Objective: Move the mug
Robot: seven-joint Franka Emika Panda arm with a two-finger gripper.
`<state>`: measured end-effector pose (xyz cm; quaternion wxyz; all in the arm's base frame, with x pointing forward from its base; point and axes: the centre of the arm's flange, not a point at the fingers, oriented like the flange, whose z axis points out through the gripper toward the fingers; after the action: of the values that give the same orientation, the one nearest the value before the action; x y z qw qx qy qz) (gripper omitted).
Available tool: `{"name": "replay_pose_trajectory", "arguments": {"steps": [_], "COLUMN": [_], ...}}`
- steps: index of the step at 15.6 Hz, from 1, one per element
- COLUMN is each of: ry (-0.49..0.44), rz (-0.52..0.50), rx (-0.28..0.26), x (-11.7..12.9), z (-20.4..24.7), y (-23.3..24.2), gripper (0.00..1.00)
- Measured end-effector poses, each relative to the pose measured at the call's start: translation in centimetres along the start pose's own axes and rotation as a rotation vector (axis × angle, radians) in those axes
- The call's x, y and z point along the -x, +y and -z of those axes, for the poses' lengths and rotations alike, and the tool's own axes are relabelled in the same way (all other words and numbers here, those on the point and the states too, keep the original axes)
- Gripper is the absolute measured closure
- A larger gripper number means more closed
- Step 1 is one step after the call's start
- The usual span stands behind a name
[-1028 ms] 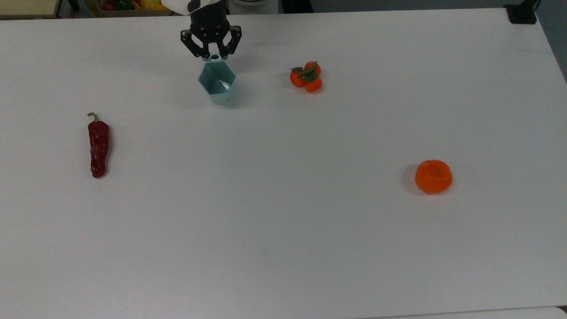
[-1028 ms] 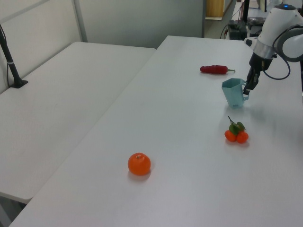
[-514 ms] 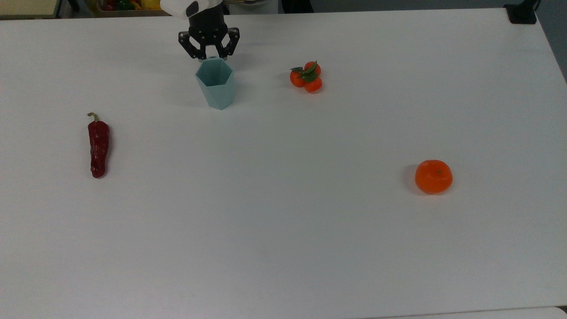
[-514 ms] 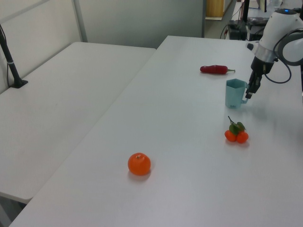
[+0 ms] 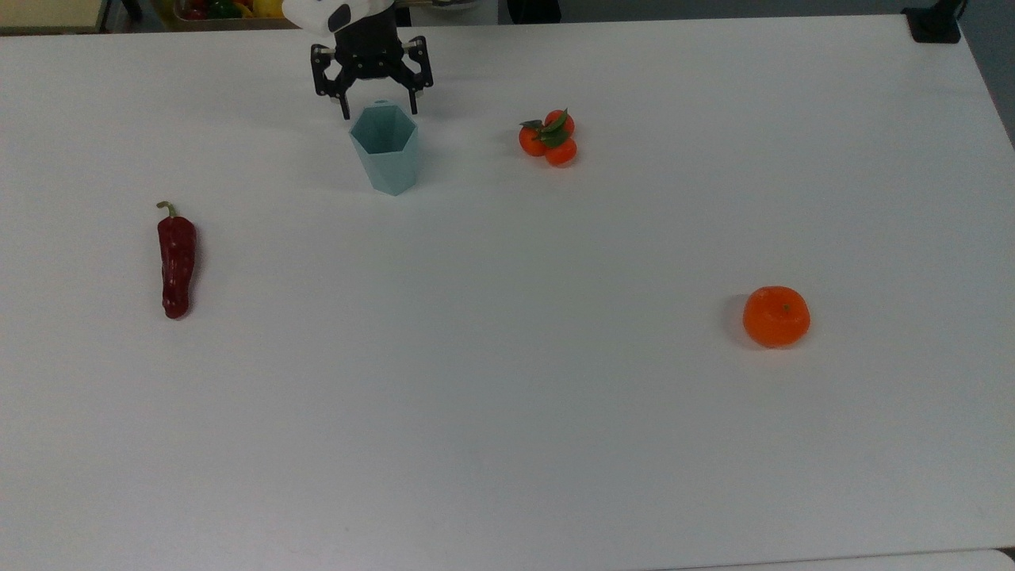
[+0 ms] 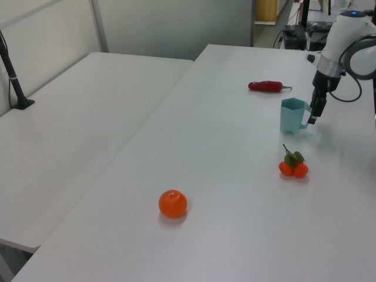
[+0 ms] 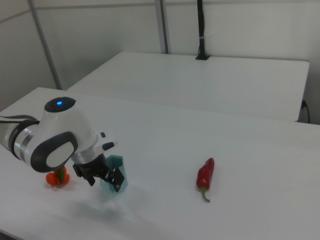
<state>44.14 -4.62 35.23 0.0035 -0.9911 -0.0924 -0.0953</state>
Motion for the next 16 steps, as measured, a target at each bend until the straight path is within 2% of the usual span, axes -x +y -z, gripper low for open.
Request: {"name": "replay_pose_trajectory", "arguments": {"steps": [4, 7, 11, 13, 16], "ry": [-0.066, -0.136, -0.138, -0.149, -0.143], "rz": [-0.03, -0.043, -0.073, -0.132, -0.279], "rx": [-0.031, -0.06, -0.065, -0.067, -0.053], "x": [-2.9, -5.7, -8.0, -8.3, -9.5], "z": [5.5, 13.5, 24.2, 27.3, 29.3], "y": [0.8, 1.2, 0.8, 0.3, -0.3], "gripper": [0.0, 0.0, 0.0, 0.0, 0.0]}}
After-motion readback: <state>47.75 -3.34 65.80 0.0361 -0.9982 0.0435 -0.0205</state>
